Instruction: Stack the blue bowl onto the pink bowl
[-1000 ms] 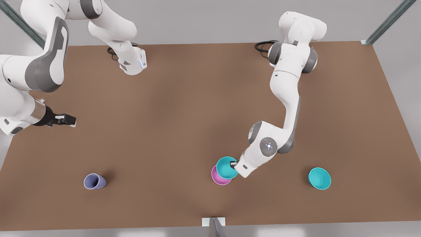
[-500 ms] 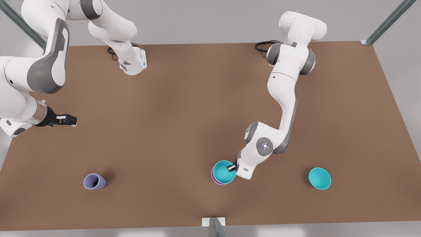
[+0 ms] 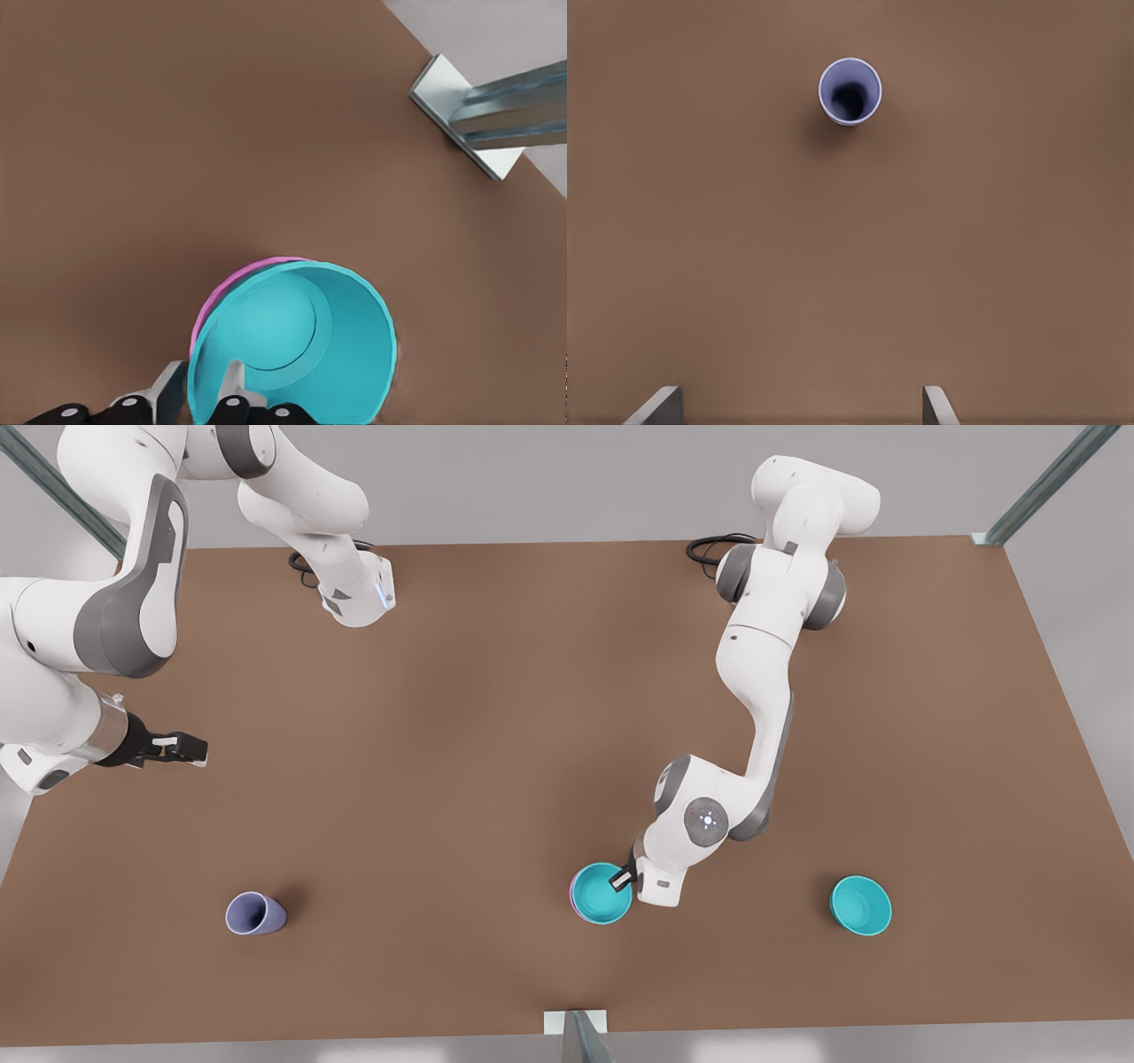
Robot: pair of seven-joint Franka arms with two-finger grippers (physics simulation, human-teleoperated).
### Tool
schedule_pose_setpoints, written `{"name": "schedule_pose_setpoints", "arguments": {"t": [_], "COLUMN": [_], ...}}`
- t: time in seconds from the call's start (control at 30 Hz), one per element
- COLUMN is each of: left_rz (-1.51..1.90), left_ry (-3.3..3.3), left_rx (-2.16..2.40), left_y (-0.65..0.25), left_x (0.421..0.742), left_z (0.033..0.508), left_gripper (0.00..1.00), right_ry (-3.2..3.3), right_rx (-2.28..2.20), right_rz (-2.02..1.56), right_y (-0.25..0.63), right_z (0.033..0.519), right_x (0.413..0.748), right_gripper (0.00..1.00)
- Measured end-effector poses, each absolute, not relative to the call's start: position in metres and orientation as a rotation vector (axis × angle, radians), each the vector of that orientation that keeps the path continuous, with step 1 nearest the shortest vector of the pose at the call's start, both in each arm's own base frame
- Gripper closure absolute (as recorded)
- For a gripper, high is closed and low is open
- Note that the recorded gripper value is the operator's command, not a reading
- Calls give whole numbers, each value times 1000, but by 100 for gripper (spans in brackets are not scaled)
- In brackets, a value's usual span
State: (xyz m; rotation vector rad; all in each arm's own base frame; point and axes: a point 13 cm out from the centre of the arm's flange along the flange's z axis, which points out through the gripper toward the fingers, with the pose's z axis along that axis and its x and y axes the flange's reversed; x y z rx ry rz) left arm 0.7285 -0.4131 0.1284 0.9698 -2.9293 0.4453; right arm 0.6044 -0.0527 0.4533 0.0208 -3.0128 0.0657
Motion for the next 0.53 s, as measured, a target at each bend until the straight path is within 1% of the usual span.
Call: {"name": "schedule_pose_setpoints", "arguments": {"t": [0.07, 0.1, 0.13, 0.17, 0.2, 0.23, 0.27, 0.33, 0.37, 0.4, 0.43, 0.47, 0.53], "left_rz": [467, 481, 490, 480, 442, 371, 280, 128, 54, -12, -47, -64, -89], "left_ry": [-2919, -2920, -2941, -2980, -3013, -3038, -3049, -3031, -2985, -2936, -2917, -2922, -2927], "left_rx": [991, 1011, 1034, 1036, 1028, 1001, 966, 920, 909, 882, 843, 786, 671], "left_y": [-412, -399, -372, -340, -306, -275, -246, -184, -141, -108, -90, -86, -85], "left_x": [732, 740, 752, 755, 752, 742, 730, 707, 679, 644, 622, 608, 592], "left_z": [136, 163, 223, 293, 346, 380, 400, 426, 434, 431, 431, 436, 440], "left_gripper": [0, 0, 0, 0, 0, 0, 0, 0, 0, 0, 0, 0, 0], "right_ry": [-3013, -3013, -3013, -3013, -3013, -3013, -3014, -3012, -3012, -3012, -3013, -3012, -3012], "right_rx": [22, 22, 22, 22, 23, 23, 23, 24, 24, 24, 24, 25, 25], "right_rz": [66, 66, 66, 66, 66, 67, 67, 67, 67, 67, 67, 67, 67], "right_y": [-53, -53, -53, -53, -53, -53, -53, -53, -53, -53, -53, -53, -53], "right_z": [453, 453, 453, 453, 453, 454, 454, 452, 452, 452, 452, 452, 452], "right_x": [604, 604, 604, 604, 604, 604, 605, 606, 606, 606, 606, 606, 606], "right_gripper": [0, 0, 0, 0, 0, 0, 0, 0, 0, 0, 0, 0, 0]}}
